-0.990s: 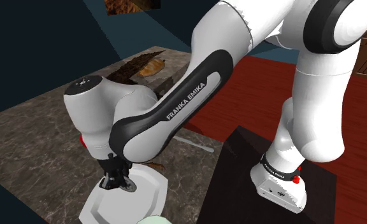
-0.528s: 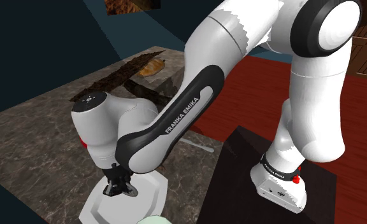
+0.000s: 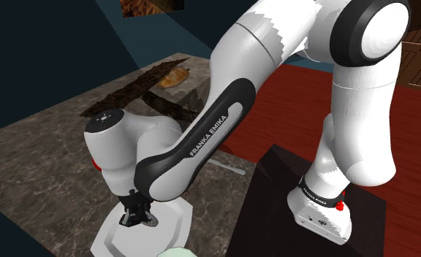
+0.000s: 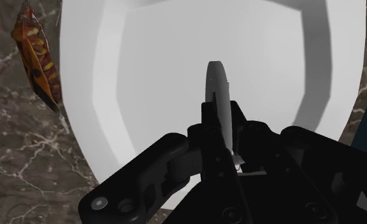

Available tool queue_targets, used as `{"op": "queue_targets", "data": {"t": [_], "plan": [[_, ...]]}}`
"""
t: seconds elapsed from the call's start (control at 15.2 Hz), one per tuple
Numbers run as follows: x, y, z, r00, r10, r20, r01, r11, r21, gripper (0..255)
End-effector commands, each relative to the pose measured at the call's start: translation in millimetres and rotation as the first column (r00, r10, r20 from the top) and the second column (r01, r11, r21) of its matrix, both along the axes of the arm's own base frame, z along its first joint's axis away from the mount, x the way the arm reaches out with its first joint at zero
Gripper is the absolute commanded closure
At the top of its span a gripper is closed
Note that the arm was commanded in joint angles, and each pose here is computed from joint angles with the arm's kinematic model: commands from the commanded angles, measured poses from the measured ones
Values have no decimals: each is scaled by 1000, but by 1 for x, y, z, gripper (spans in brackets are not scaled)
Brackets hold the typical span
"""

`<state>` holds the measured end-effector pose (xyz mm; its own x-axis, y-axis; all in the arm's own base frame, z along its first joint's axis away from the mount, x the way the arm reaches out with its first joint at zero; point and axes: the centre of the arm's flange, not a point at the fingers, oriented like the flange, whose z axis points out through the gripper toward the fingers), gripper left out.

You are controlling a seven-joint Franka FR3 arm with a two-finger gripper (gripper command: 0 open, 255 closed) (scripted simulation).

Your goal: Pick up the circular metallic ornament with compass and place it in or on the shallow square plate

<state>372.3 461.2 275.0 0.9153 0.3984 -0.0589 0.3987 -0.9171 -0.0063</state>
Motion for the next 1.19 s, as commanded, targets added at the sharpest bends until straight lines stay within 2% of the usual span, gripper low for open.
{"op": "queue_targets", "data": {"t": [0.0, 0.33, 0.59, 1.12], "plan": [[0, 0, 0, 1000, 0, 0, 0, 1000, 0, 0], [0, 0, 0, 1000, 0, 0, 0, 1000, 0, 0], [3, 1, 50, 1000, 0, 0, 0, 1000, 0, 0], [3, 1, 50, 1000, 0, 0, 0, 1000, 0, 0]]}}
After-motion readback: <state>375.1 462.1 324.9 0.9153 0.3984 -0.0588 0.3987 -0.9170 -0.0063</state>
